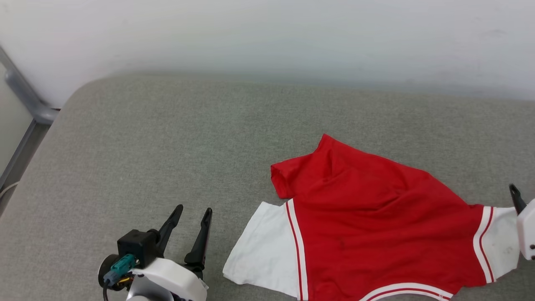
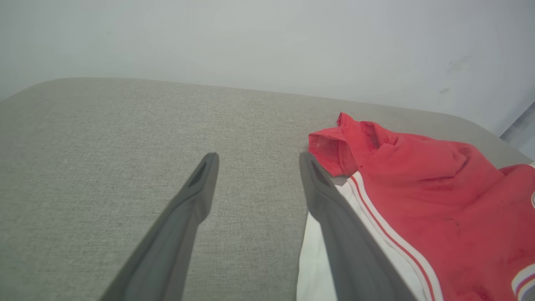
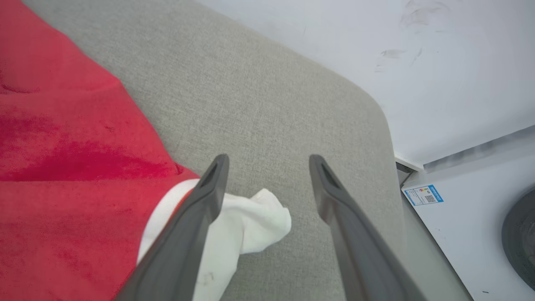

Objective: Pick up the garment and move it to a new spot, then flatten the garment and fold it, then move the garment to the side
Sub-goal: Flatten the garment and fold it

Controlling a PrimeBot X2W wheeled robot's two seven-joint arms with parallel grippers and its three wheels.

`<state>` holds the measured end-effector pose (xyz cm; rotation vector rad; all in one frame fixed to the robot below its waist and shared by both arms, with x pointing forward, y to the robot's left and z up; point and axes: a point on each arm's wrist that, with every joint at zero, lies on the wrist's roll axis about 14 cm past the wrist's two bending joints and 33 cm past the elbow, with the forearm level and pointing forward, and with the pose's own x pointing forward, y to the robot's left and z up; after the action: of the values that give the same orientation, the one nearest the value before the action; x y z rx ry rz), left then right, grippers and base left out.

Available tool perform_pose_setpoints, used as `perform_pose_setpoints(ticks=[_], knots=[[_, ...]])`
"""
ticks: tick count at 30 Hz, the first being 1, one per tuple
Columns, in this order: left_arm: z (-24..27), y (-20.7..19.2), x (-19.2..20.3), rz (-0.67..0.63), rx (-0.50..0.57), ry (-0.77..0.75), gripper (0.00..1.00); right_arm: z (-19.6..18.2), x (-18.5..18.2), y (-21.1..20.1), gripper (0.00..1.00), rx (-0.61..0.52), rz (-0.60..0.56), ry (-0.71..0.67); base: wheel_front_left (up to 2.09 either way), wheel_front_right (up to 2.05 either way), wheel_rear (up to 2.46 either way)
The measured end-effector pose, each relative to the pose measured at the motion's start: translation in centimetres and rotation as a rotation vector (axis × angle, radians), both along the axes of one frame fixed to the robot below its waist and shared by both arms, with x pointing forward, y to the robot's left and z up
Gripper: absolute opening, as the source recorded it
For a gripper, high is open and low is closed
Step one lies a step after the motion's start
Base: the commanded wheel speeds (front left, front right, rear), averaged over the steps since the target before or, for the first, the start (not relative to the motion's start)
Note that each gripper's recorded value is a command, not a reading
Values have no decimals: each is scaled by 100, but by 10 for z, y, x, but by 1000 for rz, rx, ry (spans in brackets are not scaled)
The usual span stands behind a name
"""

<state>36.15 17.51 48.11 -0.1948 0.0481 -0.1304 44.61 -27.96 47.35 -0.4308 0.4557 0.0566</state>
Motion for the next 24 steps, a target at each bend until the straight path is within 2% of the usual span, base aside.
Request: perform_pose_setpoints(ticks=[4, 11, 17, 24], knots=[[5, -8, -4, -20, -23, -16, 100, 29, -3, 19, 100, 117, 21, -175, 0, 0, 0], [3, -22, -18, -48, -71, -7, 100, 46, -33, 42, 100, 319, -5, -387, 0, 0, 0], [-4, -34, -22, -92, -86, 41, 100, 42, -46, 56, 100, 396, -17, -428, 0, 0, 0], [-26, -44, -22, -157, -63, 238, 100, 46, -41, 51, 100, 393, -32, -443, 0, 0, 0]])
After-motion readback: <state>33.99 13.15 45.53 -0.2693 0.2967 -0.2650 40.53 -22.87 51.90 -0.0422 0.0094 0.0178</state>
